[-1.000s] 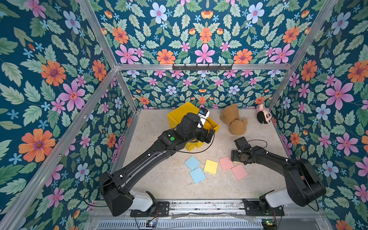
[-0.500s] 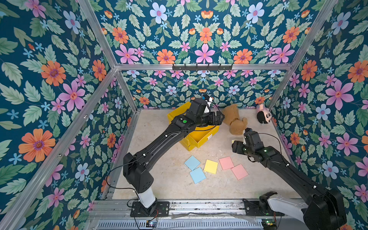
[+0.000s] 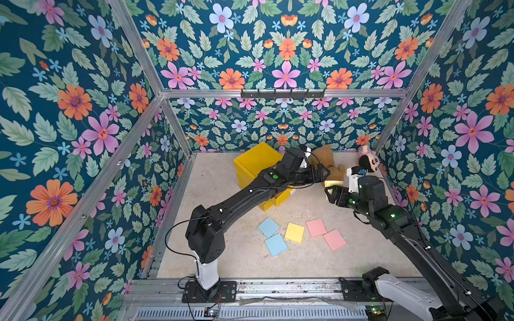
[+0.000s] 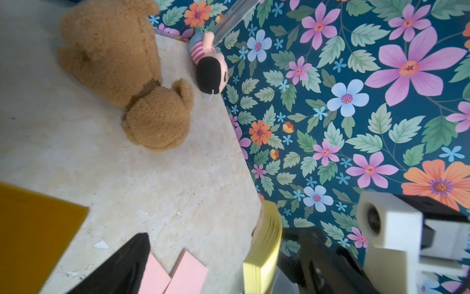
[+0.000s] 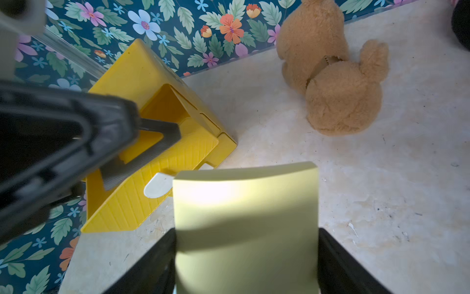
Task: Please put the sticky notes in the drawer by color
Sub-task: Pick up the sticky notes from the center of the board.
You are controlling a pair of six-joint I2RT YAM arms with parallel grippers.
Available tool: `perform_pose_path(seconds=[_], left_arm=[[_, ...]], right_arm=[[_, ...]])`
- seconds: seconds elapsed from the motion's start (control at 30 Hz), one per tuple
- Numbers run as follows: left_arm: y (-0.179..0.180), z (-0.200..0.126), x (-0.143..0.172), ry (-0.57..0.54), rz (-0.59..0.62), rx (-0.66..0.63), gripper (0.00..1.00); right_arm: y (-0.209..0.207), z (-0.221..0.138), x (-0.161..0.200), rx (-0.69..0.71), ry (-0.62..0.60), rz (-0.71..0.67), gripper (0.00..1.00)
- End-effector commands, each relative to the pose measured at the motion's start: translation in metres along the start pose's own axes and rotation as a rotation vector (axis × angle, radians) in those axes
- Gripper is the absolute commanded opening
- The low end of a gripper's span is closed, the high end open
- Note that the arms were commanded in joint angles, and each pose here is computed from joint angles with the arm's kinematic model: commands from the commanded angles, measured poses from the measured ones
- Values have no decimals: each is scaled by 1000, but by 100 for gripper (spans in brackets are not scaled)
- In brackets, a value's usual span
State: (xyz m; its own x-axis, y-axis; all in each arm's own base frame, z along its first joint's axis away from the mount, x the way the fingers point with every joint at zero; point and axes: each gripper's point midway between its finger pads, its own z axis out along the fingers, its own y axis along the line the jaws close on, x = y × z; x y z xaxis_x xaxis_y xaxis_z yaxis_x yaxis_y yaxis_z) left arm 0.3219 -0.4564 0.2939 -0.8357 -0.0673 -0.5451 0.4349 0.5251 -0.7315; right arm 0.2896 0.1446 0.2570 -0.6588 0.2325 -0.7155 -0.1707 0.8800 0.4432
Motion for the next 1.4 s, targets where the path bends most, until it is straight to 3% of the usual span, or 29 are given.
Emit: perform_pose_path(seconds=[0.0,0.33,0.53,0.77,0.9,1.03,1.1,1.37], left_arm=[[-16,7,1,11,0,68,91],[-39,15,33,106,-5,152,54],[-41,12,36,110,-8,162,31],[-43,10,35,110,-6,172,17],[-40,12,34,106,-7,170,2],[-42,6,24,82,-10,201,0],[-42,1,16,64,-6,217,0],[-44,-52,-22,54,51,348,0]], right_arm=[[12,-4,-7,-59,-20,16,83],[4,-5,-12,-19,-34,24,83],[3,-2,-11,-21,-31,31,83],[5,-2,-9,-36,-28,37,83],[7,-4,-9,-52,-33,38,84],[14,-10,-10,-91,-45,40,98],[22,-15,-11,-145,-54,43,99],[57,-67,-43,-617,-137,150,99]])
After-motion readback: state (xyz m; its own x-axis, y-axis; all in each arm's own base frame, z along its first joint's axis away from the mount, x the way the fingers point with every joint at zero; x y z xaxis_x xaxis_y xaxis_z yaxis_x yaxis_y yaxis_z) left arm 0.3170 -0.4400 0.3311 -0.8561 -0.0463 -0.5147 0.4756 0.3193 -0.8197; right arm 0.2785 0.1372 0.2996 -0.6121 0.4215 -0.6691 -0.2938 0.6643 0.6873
